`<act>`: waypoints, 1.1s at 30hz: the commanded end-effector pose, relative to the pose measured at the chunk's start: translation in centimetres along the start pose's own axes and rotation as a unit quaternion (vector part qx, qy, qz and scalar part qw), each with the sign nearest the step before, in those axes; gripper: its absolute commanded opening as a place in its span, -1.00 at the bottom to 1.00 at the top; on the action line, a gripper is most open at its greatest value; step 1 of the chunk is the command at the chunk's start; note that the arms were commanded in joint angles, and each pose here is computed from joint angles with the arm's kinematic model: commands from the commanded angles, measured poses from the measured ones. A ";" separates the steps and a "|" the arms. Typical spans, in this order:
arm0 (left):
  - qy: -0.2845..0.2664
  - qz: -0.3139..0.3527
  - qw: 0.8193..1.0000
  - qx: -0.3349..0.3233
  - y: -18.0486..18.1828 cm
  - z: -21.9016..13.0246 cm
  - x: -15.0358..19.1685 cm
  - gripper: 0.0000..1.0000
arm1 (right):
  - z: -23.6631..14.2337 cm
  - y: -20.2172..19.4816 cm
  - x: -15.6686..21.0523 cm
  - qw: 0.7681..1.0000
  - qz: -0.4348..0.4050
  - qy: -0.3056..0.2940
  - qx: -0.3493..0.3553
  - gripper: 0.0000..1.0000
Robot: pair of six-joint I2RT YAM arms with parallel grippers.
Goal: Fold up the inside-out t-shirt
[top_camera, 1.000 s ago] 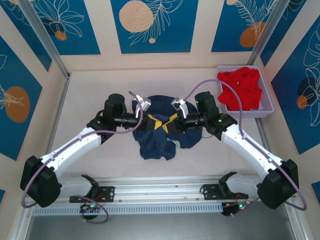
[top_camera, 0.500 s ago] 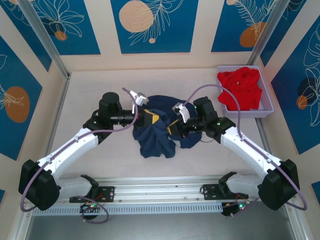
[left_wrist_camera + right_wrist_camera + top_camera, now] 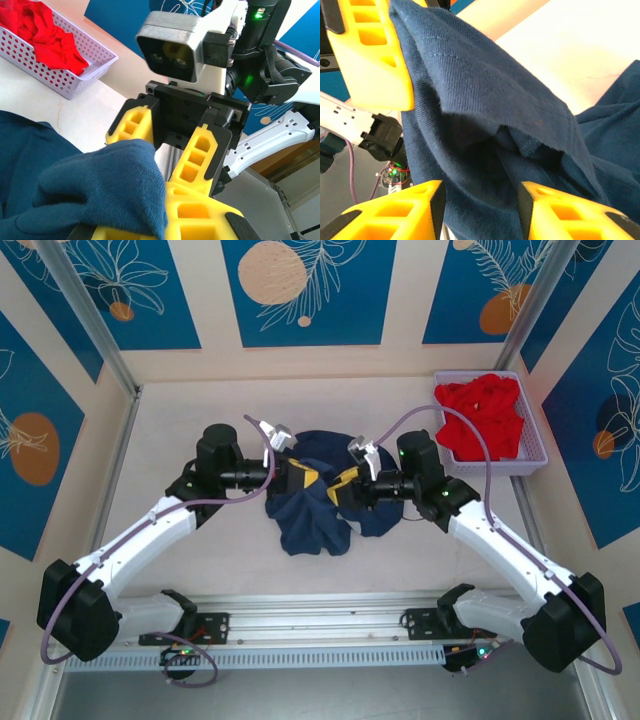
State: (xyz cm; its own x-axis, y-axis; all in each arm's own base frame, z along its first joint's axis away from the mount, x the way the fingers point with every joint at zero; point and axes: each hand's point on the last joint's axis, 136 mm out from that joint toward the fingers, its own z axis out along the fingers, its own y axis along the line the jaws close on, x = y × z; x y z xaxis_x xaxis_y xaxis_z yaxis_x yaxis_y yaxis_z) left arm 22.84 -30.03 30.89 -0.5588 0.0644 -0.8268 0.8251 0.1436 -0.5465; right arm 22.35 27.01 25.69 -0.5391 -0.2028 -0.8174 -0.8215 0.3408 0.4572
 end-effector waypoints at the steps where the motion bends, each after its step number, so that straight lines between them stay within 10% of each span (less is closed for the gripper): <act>1: -0.003 0.024 1.000 0.019 -0.9 -0.2 -0.5 -1.00 | 0.8 1.0 -0.9 0.999 -0.018 0.002 -0.037 -0.10; 9: 0.002 0.003 0.996 -0.091 3.3 -0.5 0.2 -1.00 | -0.1 2.1 -1.0 0.999 -0.025 -0.005 -0.032 -1.00; 18: 0.039 -0.035 0.975 -0.218 7.7 -1.4 1.4 -0.03 | 0.4 1.8 -2.1 0.999 -0.024 -0.018 0.022 -1.00; 24: 0.042 -0.074 0.952 -0.296 7.7 -4.3 1.7 0.12 | 1.1 0.2 -1.9 0.995 -0.032 -0.007 0.093 -1.00; 33: 0.060 -0.197 0.965 -0.161 3.6 -1.5 1.7 0.14 | 1.6 -0.3 -2.4 0.993 -0.030 -0.010 0.118 -1.00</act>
State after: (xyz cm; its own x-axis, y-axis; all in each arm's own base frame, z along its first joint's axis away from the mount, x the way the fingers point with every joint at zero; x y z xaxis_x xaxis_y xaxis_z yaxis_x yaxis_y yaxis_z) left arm 26.28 -26.76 27.18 -0.7869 0.0471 -0.6152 0.5268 0.5703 -0.6302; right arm 23.52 28.81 25.85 -0.4961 -0.2301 -0.8372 -0.7941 0.5101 0.3303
